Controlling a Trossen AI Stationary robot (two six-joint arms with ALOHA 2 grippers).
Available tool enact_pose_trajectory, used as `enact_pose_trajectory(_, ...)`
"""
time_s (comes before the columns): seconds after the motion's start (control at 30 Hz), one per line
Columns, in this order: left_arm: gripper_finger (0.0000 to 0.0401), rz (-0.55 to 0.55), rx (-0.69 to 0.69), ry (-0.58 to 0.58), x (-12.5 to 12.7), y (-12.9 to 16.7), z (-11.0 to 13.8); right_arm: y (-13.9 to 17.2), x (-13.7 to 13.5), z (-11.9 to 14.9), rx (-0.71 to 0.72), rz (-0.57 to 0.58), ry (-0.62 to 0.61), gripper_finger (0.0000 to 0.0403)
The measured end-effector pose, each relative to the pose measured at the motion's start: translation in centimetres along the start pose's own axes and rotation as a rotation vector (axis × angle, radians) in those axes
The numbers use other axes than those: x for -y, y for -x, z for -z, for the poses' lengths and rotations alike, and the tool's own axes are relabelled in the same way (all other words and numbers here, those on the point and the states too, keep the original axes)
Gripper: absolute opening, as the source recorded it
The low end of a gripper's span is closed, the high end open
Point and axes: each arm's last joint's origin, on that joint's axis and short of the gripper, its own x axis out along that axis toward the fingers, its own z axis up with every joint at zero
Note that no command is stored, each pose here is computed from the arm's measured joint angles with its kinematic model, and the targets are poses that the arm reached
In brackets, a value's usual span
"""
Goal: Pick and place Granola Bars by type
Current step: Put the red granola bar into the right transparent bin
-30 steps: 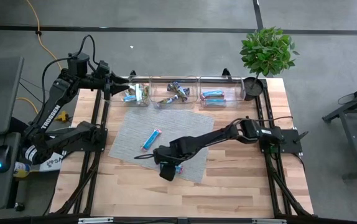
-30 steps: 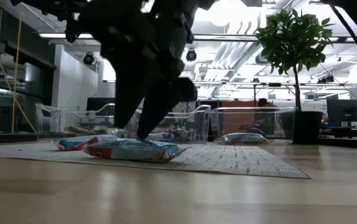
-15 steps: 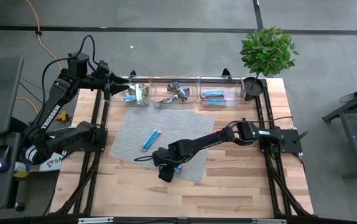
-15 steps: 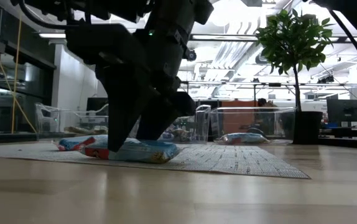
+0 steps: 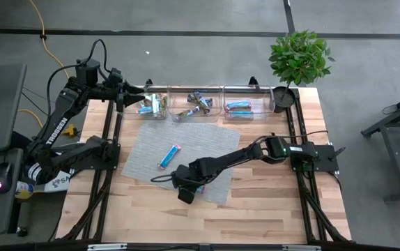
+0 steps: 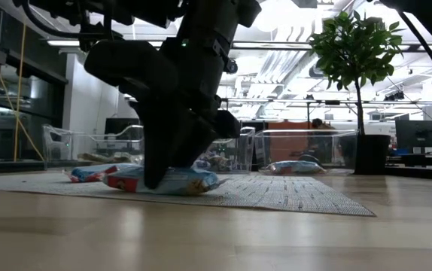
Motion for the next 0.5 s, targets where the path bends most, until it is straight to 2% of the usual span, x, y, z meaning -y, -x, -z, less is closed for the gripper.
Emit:
enact_pose_trajectory(0.23, 0.0234, 0.0, 0.0, 0.0, 0.0, 0.0, 0.0, 0.1, -0.1, 0.0, -0.007, -0.013, 0.006, 0.0041)
enact_pose_trajectory(0.37, 0.0234, 0.0, 0.0, 0.0, 0.0, 0.0, 0.0, 0.5, 0.0, -0.2, 0.002, -0.025, -0.002, 0.0037)
enact_pose_trajectory(0.5, 0.0234, 0.0, 0.0, 0.0, 0.0, 0.0, 0.0, 2.1, 0.2, -1.0, 0.032, -0.048, -0.015, 0.004)
